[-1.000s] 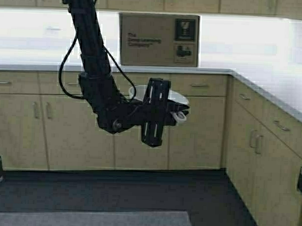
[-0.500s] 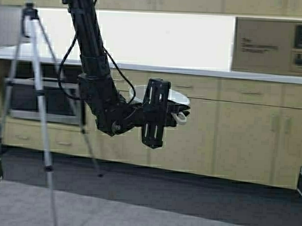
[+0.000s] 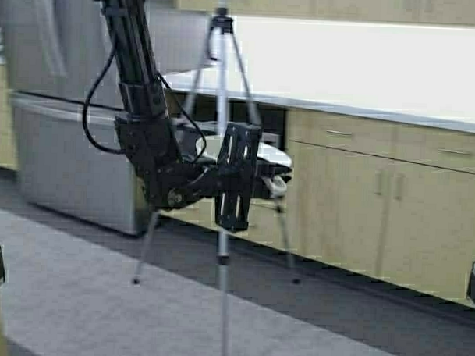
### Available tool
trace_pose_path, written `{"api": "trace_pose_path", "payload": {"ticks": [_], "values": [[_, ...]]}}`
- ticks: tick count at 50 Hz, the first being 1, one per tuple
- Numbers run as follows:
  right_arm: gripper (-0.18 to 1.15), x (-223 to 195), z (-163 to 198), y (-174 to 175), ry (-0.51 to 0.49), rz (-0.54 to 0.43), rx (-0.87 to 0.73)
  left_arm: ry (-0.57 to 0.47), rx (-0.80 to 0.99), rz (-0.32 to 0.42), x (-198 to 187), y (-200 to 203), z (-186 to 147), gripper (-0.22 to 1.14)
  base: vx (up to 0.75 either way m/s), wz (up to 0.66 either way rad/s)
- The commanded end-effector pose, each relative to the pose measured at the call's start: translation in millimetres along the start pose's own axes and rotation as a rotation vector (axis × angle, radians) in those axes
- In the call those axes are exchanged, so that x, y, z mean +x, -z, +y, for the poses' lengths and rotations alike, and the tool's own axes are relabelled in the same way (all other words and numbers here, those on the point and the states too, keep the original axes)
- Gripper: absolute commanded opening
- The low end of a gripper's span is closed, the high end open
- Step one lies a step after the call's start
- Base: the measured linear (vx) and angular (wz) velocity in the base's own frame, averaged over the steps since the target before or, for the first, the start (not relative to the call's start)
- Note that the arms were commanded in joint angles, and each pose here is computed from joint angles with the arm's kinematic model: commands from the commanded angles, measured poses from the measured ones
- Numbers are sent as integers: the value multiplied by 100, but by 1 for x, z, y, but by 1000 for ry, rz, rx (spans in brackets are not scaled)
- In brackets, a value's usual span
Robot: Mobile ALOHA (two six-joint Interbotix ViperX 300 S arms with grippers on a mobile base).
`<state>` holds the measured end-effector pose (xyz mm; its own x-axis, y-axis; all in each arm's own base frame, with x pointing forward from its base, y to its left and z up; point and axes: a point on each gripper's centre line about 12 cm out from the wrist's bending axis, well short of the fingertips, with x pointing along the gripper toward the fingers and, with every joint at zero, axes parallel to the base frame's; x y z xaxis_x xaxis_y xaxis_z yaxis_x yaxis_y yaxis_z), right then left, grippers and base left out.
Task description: Wash the pan
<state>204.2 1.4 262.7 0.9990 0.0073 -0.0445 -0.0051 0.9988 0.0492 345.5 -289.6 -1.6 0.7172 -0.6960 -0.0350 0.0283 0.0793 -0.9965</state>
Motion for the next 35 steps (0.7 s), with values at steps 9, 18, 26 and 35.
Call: {"api": "trace_pose_path", "payload": {"ticks": [9,18,26,35], "values": [[7,1,0,-6,1,-17,-3,95,18,4,7,-1,-38,2,9,50],[7,5,0,-2,-1,2,-12,101,21,8,9,-2,-39,2,10,56],[7,4,0,1,-3,11,-21,118,23,13,14,-1,-41,2,12,62],[7,4,0,2,-3,12,-19,119,4,52,15,3,-40,2,13,50]]}}
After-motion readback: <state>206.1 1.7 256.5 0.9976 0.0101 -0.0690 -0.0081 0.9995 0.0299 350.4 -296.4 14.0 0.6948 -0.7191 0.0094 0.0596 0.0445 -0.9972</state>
